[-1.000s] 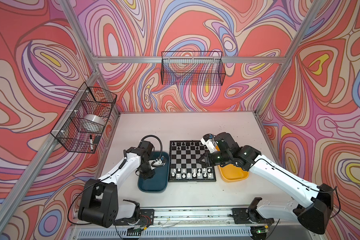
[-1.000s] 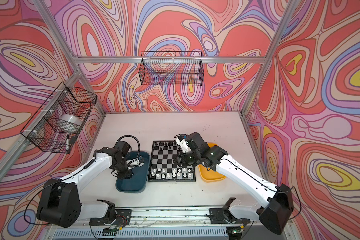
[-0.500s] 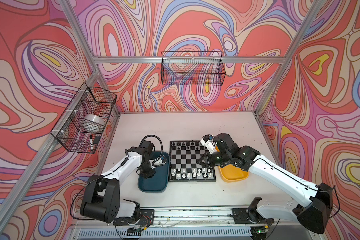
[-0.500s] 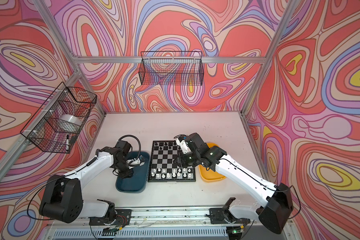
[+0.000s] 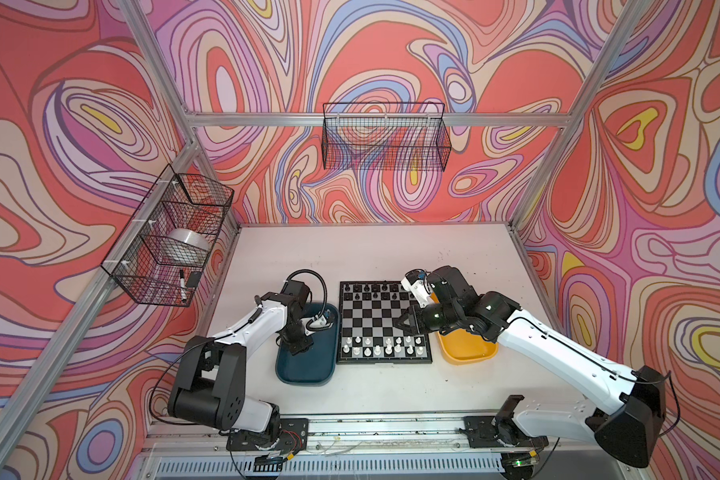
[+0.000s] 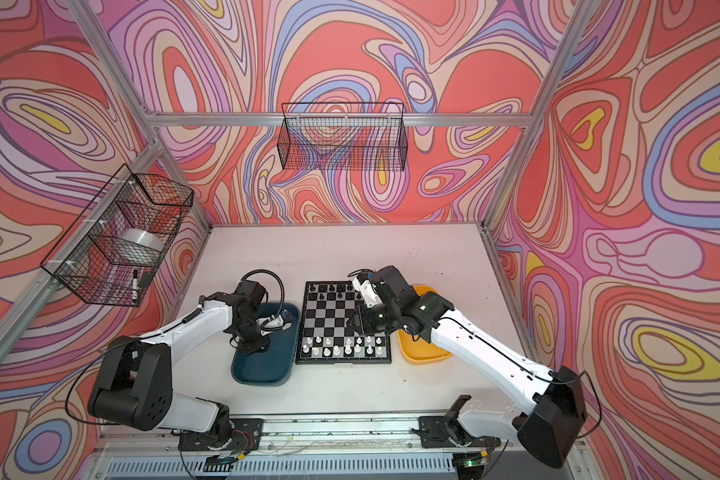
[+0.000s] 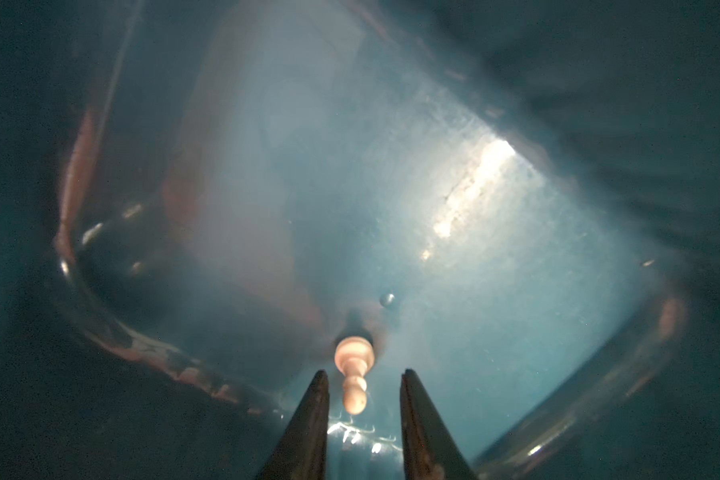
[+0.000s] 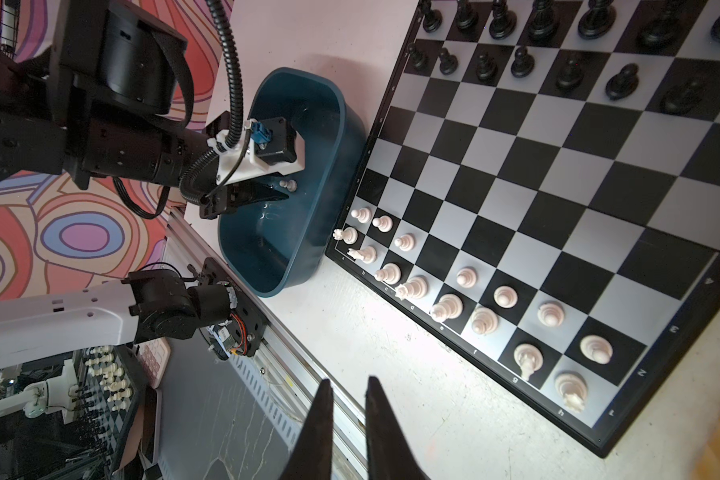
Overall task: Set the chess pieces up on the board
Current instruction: 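Lower the left gripper onto the last white pawn in the teal tray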
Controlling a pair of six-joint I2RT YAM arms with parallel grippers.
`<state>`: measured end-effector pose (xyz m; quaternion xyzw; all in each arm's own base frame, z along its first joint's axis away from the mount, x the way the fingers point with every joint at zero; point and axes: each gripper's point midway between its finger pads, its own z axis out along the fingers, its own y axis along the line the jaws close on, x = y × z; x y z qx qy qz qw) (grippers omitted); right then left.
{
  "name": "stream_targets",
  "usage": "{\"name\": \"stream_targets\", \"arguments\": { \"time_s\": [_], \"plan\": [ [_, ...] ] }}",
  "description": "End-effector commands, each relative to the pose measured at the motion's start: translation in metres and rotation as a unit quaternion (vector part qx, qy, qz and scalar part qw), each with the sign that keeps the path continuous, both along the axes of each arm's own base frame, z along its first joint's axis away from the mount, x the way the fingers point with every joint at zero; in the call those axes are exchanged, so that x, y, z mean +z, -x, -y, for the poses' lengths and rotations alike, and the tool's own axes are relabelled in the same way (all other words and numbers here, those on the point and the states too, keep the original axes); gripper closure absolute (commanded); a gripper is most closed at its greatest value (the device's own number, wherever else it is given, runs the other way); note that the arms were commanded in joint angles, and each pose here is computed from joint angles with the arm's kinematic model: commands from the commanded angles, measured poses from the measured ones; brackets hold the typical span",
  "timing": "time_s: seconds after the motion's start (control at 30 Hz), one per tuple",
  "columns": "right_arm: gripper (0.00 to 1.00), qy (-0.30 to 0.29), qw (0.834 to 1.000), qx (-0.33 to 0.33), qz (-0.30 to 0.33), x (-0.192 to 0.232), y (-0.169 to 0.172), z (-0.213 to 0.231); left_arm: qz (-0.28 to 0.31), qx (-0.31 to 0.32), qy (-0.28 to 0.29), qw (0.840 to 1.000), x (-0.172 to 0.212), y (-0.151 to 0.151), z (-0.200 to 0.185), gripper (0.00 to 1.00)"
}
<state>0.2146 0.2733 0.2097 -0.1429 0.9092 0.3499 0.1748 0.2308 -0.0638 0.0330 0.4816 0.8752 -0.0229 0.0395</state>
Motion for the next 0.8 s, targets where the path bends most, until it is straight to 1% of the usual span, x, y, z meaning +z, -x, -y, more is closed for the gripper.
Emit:
{"name": "stream_targets", "arguments": {
  "time_s": [0.0, 0.2, 0.53, 0.77],
  "plan": [
    [0.85, 0.002, 1.0, -0.004, 0.004, 0.0003, 0.0026, 0.0035, -0.005, 0.0, 0.002, 1.0, -0.0034, 0.0008, -0.0003, 0.72],
    [0.85, 0.002, 1.0, -0.005, 0.004, -0.0003, 0.0025, 0.0035, -0.009, 0.0, 0.004, 1.0, -0.0047, 0.0008, 0.0009, 0.76],
    [0.85, 0.002, 1.0, -0.005, 0.004, -0.001, 0.0029, 0.0038, -0.008, 0.0, 0.001, 1.0, -0.0052, 0.0005, 0.0, 0.81],
    [0.85, 0.002, 1.0, -0.005, 0.004, -0.0017, 0.0039, 0.0046, -0.005, -0.002, -0.004, 1.0, -0.0058, 0.0001, -0.0022, 0.82]
  ]
}}
